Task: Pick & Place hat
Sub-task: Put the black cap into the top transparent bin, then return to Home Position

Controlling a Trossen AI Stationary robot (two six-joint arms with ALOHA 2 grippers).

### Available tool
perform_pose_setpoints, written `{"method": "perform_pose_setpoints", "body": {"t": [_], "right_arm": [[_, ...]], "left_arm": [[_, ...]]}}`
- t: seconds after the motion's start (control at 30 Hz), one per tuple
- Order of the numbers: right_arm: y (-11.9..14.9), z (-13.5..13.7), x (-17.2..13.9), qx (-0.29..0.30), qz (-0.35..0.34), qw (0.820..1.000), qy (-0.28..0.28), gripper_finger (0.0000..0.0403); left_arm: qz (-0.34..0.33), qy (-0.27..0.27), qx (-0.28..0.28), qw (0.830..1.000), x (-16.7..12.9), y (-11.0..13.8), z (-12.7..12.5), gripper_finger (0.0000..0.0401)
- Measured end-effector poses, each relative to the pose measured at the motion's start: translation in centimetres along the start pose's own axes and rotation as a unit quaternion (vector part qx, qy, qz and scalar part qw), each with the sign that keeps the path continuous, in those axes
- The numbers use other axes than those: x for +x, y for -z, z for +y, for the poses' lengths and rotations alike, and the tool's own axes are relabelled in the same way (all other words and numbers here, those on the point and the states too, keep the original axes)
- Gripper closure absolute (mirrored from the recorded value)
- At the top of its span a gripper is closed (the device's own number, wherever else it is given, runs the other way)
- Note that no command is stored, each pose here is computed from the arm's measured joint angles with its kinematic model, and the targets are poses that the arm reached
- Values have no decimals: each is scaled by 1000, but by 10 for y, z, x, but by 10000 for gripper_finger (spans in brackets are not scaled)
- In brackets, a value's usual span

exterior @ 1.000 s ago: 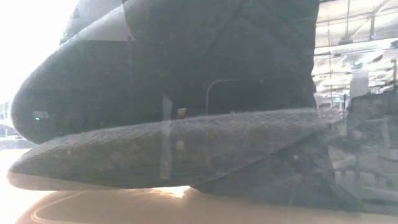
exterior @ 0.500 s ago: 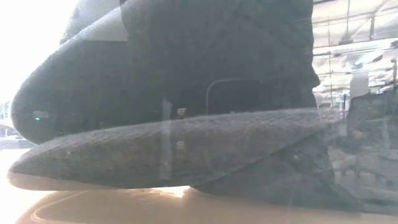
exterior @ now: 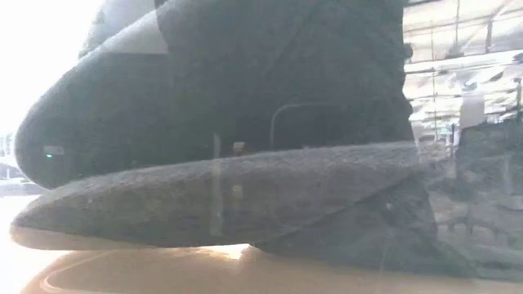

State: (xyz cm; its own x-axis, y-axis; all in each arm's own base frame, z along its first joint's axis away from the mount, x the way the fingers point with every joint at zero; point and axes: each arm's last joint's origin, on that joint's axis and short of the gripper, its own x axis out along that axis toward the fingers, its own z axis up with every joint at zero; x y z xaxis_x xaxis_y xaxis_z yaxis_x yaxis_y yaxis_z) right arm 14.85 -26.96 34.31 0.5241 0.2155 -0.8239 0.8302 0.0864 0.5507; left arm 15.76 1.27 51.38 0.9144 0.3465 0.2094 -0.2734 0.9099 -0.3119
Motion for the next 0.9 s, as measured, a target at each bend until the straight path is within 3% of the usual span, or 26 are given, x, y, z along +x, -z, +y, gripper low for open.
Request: {"method": "perform_pose_setpoints", "body": {"t": [0.1, 0.23, 0.43, 0.73, 0.9], "right_arm": [[-2, -3, 3, -9, -5, 999, 30, 301], [-3, -8, 2, -8, -34, 991, 127, 253], [-3, -7, -11, -20, -86, 972, 216, 227], [6, 19, -51, -56, -171, 966, 186, 225], [19, 45, -66, -133, -171, 975, 52, 232]], "left_arm": [[0, 0, 3, 1000, 0, 0, 0, 248], [0, 0, 3, 1000, 0, 0, 0, 248], [0, 0, 4, 1000, 0, 0, 0, 248], [-1, -3, 10, 1000, 0, 0, 0, 248], [0, -3, 36, 999, 0, 0, 0, 248]]}}
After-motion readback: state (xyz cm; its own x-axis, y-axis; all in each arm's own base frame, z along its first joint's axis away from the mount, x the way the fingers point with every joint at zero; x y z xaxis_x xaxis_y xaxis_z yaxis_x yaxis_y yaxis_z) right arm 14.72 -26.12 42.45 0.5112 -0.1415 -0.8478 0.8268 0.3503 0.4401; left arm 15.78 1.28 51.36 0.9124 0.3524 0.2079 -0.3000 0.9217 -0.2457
